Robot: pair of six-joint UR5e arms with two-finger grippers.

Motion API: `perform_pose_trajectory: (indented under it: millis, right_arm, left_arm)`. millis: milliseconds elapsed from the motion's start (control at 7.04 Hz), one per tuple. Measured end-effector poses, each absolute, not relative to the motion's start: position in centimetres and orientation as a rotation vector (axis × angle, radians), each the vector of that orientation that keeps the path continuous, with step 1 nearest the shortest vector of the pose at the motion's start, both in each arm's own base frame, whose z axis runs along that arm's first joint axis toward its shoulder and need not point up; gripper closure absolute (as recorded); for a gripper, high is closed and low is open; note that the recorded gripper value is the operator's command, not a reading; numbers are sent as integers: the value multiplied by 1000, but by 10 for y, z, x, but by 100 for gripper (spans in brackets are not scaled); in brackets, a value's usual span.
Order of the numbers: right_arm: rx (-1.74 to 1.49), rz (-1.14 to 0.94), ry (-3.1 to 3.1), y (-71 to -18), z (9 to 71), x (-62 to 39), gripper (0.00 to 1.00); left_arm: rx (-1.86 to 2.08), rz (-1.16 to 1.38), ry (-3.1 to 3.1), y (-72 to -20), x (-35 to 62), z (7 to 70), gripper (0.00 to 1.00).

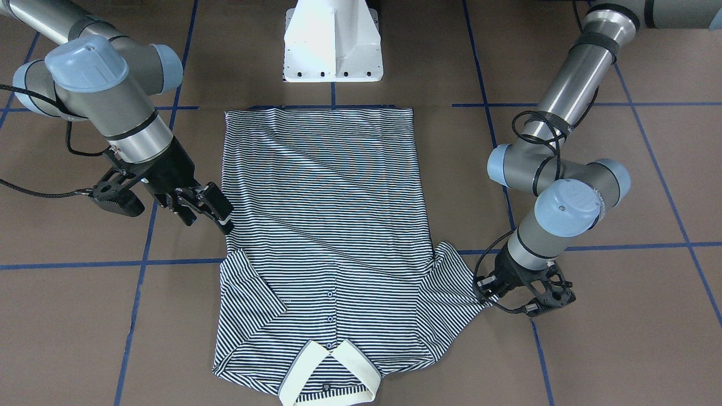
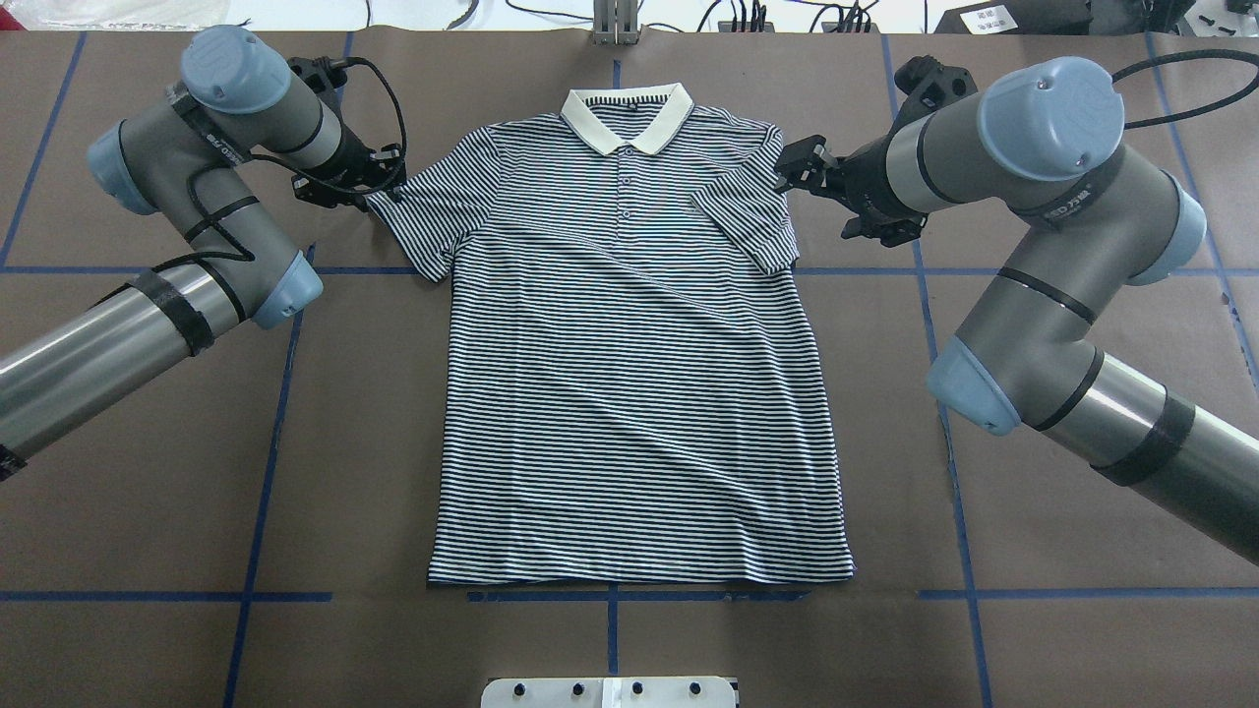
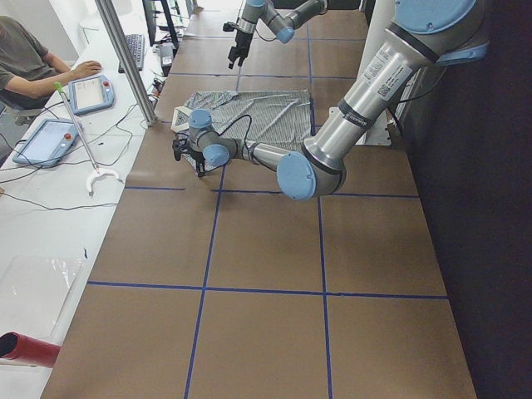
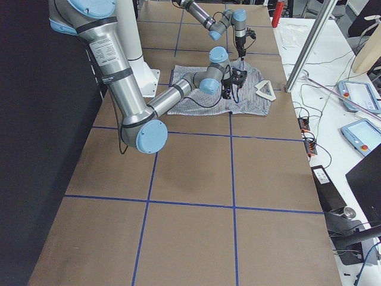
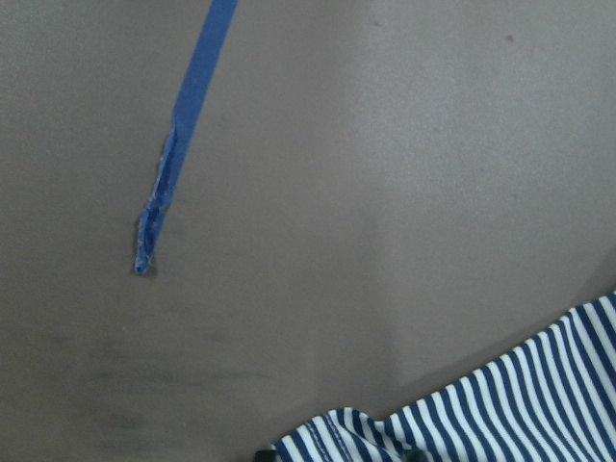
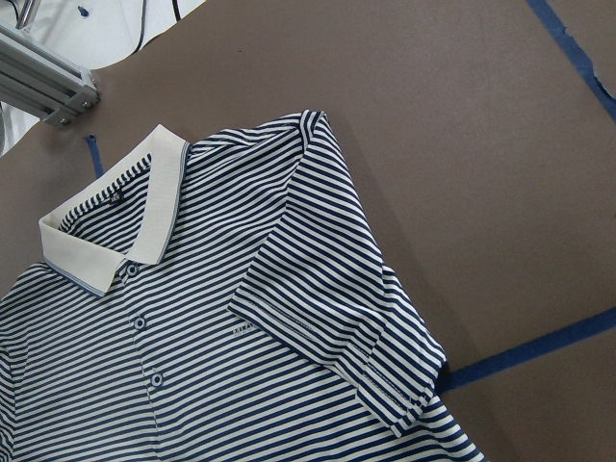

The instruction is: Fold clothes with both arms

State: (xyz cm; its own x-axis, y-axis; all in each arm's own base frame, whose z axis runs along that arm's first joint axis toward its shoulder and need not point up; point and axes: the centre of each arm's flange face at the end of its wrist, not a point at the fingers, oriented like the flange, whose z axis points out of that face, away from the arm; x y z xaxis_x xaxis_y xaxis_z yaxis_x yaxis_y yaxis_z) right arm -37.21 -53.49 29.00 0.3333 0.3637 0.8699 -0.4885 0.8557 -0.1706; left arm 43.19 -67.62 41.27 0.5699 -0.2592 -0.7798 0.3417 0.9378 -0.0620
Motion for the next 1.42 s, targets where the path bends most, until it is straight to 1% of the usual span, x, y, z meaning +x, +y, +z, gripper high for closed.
perform_pose_trajectory:
  millis: [284, 569, 995, 1137, 1421]
  right_arm:
    - [130, 558, -1099, -535, 289, -372, 0]
    - [128, 558, -1098, -534, 290, -373, 0]
    - [126, 555, -1097, -533, 291, -375, 0]
    - [126, 554, -1096, -533, 291, -376, 0]
    - [122, 553, -1092, -531, 294, -377, 0]
  left_arm:
    - [105, -356, 896, -677, 431, 412, 100]
    - [113, -350, 918, -676, 427, 393, 100]
    - [83, -359, 956, -665, 427, 314, 100]
    - [67, -375, 974, -659, 441, 286, 100]
    - [66, -392, 979, -652, 484, 254, 100]
